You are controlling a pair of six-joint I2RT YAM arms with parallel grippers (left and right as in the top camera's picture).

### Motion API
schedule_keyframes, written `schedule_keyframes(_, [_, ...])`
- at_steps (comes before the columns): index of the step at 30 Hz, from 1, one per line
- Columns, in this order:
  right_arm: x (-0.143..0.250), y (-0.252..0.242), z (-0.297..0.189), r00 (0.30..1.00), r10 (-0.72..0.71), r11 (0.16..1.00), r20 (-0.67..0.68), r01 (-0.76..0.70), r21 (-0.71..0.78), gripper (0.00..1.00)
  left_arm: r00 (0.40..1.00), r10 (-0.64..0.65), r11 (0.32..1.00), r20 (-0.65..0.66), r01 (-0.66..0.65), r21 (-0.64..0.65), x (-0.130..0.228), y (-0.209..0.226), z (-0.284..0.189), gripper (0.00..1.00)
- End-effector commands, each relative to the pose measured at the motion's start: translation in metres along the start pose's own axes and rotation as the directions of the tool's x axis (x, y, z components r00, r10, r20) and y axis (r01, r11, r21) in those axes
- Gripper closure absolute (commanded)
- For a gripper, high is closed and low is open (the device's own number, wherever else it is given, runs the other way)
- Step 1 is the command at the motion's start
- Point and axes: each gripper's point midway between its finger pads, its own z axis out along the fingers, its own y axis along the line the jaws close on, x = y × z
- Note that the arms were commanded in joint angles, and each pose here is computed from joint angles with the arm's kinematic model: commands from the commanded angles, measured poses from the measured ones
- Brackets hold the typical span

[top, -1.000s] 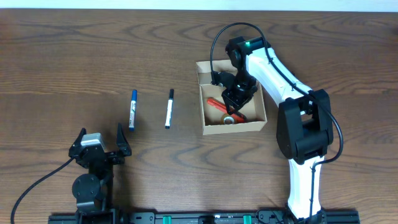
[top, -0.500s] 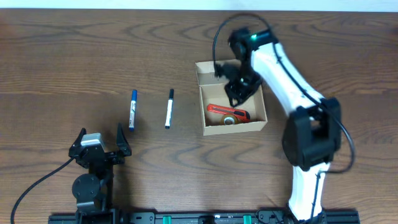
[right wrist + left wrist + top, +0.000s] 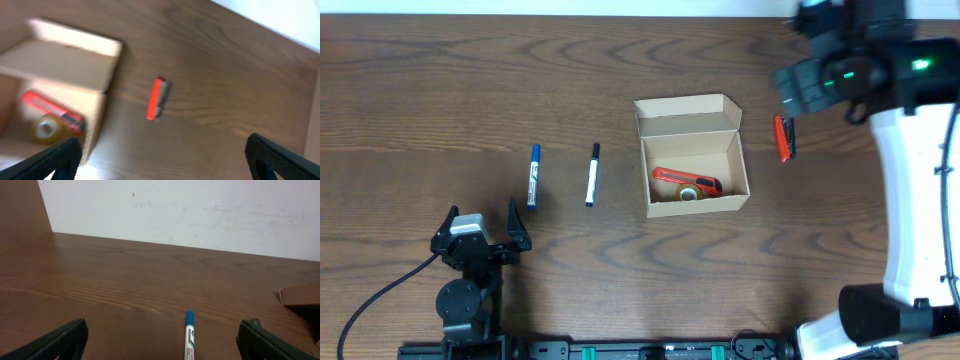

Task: Pack container
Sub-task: 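Move the right gripper to the orange-and-black cutter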

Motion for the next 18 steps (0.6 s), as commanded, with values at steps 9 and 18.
schedule_keyframes(9, [0.022,-0.038,0.119,0.972,0.204,0.946,-0.113,-0.225,-0.231,0.01,0.999,0.002,1.000,-0.050,-0.003,-0.019,0.017,0.004,0.001,0.05])
schedule_keyframes(18, [0.069,-0.039,0.214,0.902,0.246,0.959,-0.355,-0.279,-0.046,0.01,0.999,0.002,1.000,-0.050,-0.003,-0.019,0.017,0.004,0.001,0.05])
